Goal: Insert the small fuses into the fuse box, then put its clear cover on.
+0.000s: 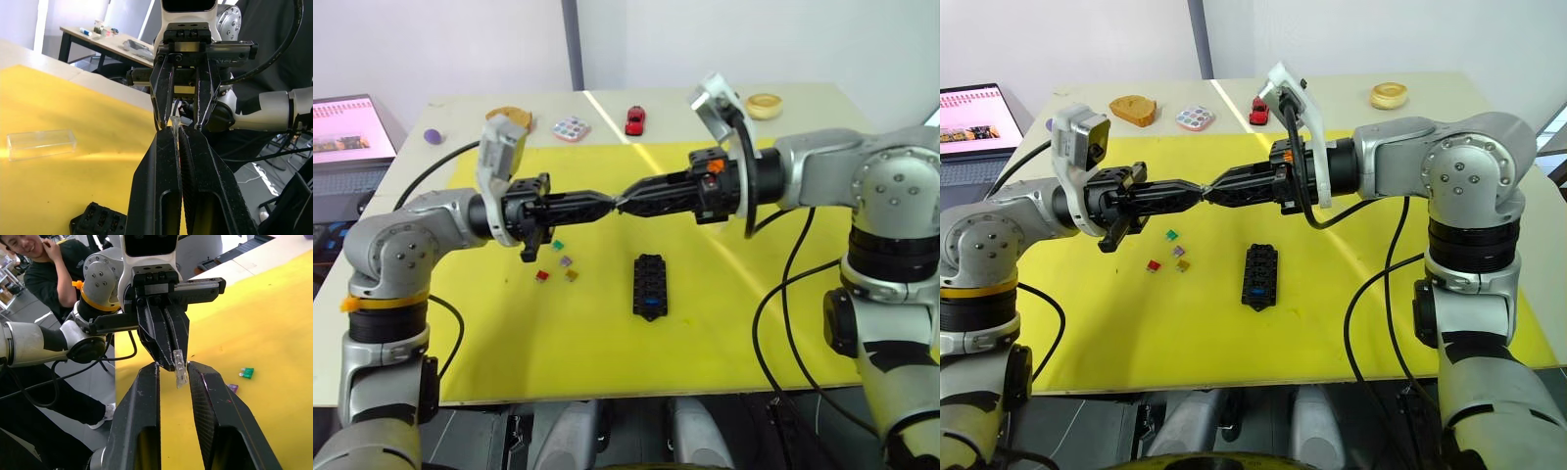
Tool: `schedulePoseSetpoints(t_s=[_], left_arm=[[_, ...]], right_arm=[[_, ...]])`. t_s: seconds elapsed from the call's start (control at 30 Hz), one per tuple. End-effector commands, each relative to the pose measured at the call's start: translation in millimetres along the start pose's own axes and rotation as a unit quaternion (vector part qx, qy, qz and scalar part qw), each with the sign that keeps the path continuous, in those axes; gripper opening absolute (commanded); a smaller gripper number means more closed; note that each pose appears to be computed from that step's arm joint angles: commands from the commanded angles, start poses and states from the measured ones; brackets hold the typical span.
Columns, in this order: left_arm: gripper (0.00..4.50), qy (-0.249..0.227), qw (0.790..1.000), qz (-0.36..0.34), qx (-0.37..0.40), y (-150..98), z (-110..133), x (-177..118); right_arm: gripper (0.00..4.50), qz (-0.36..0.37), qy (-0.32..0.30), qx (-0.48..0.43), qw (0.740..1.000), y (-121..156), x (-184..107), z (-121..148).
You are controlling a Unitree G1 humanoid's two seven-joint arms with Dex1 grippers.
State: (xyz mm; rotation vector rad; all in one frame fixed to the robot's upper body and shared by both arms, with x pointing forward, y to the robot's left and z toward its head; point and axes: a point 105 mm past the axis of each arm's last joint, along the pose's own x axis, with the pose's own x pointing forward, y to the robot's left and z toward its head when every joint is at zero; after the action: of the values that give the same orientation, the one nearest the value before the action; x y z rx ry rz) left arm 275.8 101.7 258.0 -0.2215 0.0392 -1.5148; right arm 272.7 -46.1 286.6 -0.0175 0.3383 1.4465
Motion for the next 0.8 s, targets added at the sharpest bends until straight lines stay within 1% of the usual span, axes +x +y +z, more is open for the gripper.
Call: schedulePoseSetpoints(t_s=[0.03,0.27,0.33,0.53,0.8], left_arm=[[0.00,-0.004,1.000,-0.003,0.028,-5.0,8.4,0.8],[0.00,-0.005,0.999,0.003,0.033,-3.4,7.3,0.0],[0.00,-0.003,0.999,0.002,0.034,-4.2,5.1,0.8],[0.00,0.010,0.999,-0.003,0.033,-8.1,-1.4,-1.1],[0.00,0.008,0.999,0.007,0.034,-4.6,-1.9,-3.1]], right_arm=[[0.94,0.006,-0.008,-0.017,1.000,6.4,-2.2,5.1],[0.94,0.002,-0.002,-0.020,1.000,3.9,-1.3,1.5],[0.41,0.002,-0.004,-0.023,1.000,3.5,-1.3,3.0],[0.41,0.003,-0.007,-0.030,1.000,3.9,-2.3,6.7],[0.41,0.007,-0.002,-0.030,1.000,4.9,-2.5,5.6]])
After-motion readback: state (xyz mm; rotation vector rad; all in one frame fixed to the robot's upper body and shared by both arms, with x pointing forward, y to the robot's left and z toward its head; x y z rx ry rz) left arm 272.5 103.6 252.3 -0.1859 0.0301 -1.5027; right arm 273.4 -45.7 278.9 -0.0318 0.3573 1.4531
